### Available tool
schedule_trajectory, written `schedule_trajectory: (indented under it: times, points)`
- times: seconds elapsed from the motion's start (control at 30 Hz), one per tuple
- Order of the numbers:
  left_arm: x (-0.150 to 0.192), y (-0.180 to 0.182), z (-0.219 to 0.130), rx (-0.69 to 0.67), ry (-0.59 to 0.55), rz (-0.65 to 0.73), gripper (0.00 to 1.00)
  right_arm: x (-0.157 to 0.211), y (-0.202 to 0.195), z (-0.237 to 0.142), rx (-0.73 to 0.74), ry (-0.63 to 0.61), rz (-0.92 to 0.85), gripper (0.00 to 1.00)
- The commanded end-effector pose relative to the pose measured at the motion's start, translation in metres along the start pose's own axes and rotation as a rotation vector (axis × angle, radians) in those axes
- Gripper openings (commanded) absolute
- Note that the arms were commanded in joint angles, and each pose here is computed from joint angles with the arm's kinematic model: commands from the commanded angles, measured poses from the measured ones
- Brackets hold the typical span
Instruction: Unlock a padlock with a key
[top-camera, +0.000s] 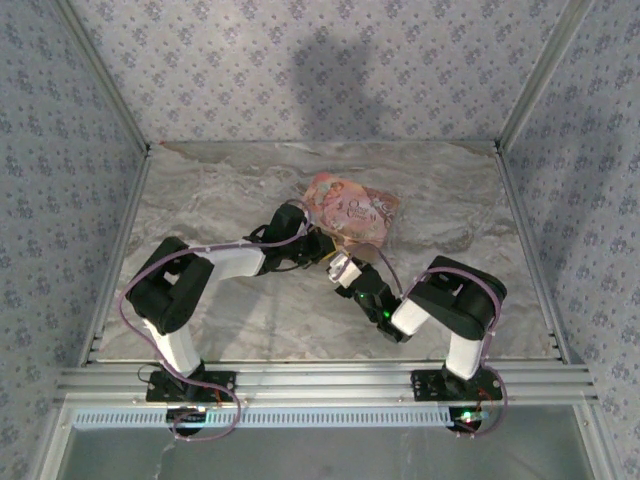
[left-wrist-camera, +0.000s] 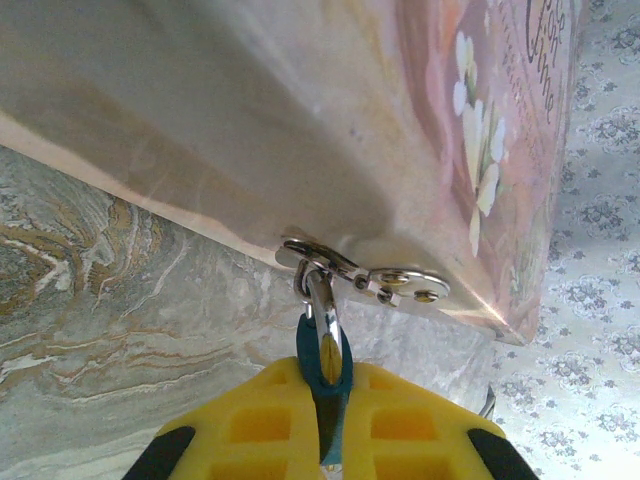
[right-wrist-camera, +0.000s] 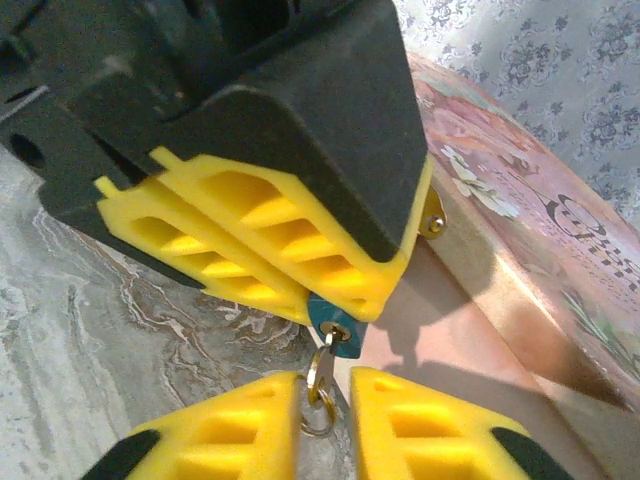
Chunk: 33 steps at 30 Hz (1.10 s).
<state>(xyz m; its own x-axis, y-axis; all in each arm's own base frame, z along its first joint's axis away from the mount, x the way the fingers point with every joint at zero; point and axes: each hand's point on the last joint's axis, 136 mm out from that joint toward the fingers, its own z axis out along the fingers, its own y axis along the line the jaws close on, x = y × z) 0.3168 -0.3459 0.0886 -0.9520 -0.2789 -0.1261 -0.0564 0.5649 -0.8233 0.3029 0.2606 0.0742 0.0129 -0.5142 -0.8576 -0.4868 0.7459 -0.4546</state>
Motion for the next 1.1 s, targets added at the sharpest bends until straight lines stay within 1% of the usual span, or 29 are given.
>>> schedule_trajectory:
  times: [0.0,0.17,0.27,0.57,0.87,0.97,1.07]
  points:
    - [-0.007,-0.037,-0.014,0.111,-0.029,0.061,0.00,-0.004,-0.004,0.005,0.019,-0.015,0.031,0.16]
    - [-0.008,-0.037,-0.013,0.111,-0.027,0.061,0.00,-0.005,-0.004,0.006,0.016,-0.017,0.035,0.09]
    - [-0.007,-0.038,-0.012,0.113,-0.024,0.062,0.00,-0.006,-0.004,0.007,0.016,-0.015,0.036,0.00]
    - [-0.005,-0.038,-0.011,0.116,-0.014,0.061,0.00,-0.005,-0.006,0.012,0.028,-0.007,0.037,0.00]
    - [0.000,-0.037,-0.008,0.107,0.009,0.053,0.00,-0.006,-0.018,0.025,0.052,0.000,0.029,0.00]
    - [0.001,-0.037,-0.007,0.107,0.013,0.052,0.00,-0.008,-0.022,0.027,0.053,-0.005,0.044,0.00]
    - [0.001,-0.038,-0.006,0.110,0.016,0.052,0.00,-0.011,-0.024,0.028,0.049,-0.012,0.096,0.00]
